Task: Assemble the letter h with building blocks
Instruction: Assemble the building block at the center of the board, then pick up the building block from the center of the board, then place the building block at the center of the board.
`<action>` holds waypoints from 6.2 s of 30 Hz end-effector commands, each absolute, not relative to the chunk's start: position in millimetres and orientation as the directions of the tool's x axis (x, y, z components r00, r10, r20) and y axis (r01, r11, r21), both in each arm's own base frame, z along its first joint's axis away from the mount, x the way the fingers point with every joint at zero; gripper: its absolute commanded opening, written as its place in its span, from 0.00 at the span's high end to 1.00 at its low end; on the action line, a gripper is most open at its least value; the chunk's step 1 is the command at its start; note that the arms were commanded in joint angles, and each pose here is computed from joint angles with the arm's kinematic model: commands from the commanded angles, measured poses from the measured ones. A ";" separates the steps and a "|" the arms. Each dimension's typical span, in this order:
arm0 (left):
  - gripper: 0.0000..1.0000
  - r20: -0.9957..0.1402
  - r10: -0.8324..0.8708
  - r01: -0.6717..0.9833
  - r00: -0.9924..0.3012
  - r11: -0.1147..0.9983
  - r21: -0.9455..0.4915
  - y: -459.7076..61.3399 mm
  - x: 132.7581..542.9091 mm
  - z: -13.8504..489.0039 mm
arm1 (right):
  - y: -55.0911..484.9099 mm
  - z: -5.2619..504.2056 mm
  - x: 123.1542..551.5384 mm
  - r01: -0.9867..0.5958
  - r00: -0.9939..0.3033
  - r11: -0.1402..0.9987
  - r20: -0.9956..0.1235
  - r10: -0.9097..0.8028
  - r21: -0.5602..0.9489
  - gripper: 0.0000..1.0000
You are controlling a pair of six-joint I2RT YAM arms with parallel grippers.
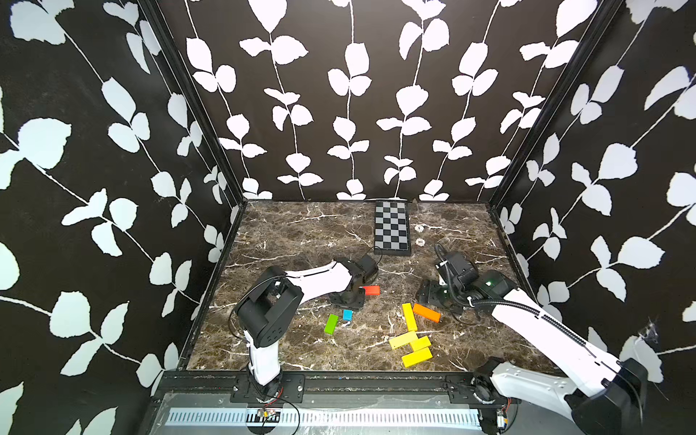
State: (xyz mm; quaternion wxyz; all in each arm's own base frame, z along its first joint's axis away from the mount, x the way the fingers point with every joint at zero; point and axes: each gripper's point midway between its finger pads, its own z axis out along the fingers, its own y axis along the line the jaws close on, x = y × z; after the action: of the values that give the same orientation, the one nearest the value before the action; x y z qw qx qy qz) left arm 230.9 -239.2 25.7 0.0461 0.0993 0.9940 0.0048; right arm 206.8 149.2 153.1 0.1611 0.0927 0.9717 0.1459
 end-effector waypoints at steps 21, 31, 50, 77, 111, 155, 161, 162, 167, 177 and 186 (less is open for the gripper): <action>0.49 -0.086 0.176 0.171 -0.981 0.983 0.066 -224.5 233.9 28.7 | 145.8 151.2 204.4 0.142 -0.929 0.940 -0.285 0.235 0.311 0.20; 0.37 -0.188 0.214 0.216 -0.958 0.976 0.011 -230.2 251.6 78.8 | 145.6 158.9 205.9 0.137 -0.926 0.940 -0.297 0.234 0.312 0.20; 0.34 -0.365 0.053 0.122 -0.930 0.978 -0.169 -170.5 280.3 148.8 | 186.2 85.2 221.6 0.009 -0.984 0.993 -0.175 0.029 0.114 0.25; 0.40 -0.282 0.001 0.070 -0.960 0.969 -0.235 -155.3 266.1 110.0 | 207.2 8.9 213.3 -0.029 -0.998 0.998 -0.051 -0.026 0.055 0.63; 0.41 -0.236 0.013 0.061 -0.972 0.979 -0.197 -150.0 261.7 90.9 | 275.5 12.4 253.6 -0.093 -0.995 0.989 -0.041 -0.089 0.111 0.68; 0.38 -0.113 0.048 0.068 -0.992 0.981 -0.183 -181.7 302.4 23.7 | 281.0 60.5 213.8 0.034 -0.989 0.996 -0.142 0.046 0.086 0.67; 0.39 -0.109 0.053 0.074 -0.993 0.978 -0.197 -188.0 302.7 20.4 | 282.1 45.9 209.3 0.021 -0.994 0.997 -0.104 0.029 0.073 0.67; 0.39 -0.107 0.056 0.076 -0.993 0.977 -0.198 -189.2 302.3 19.9 | 282.7 43.7 208.8 0.020 -0.995 0.997 -0.098 0.027 0.073 0.67; 0.39 -0.097 0.064 0.082 -0.993 0.976 -0.203 -193.5 299.7 16.2 | 288.0 29.2 205.8 0.007 -0.998 0.998 -0.063 0.011 0.068 0.67; 0.39 -0.086 0.066 0.082 -0.994 0.976 -0.202 -193.3 296.0 11.0 | 296.7 23.2 217.2 -0.017 -0.998 0.999 -0.064 -0.015 0.038 0.38; 0.40 -0.078 0.066 0.081 -0.995 0.974 -0.212 -195.0 294.7 7.2 | 287.1 20.3 206.7 -0.016 -0.999 0.999 -0.047 -0.014 0.040 0.48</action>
State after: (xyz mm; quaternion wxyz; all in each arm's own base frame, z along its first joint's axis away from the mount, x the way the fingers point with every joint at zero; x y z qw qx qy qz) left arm 304.6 -190.2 23.9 0.0608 0.0328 0.9926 -0.1003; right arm 209.2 291.1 17.1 0.0254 -0.0138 0.9994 0.0212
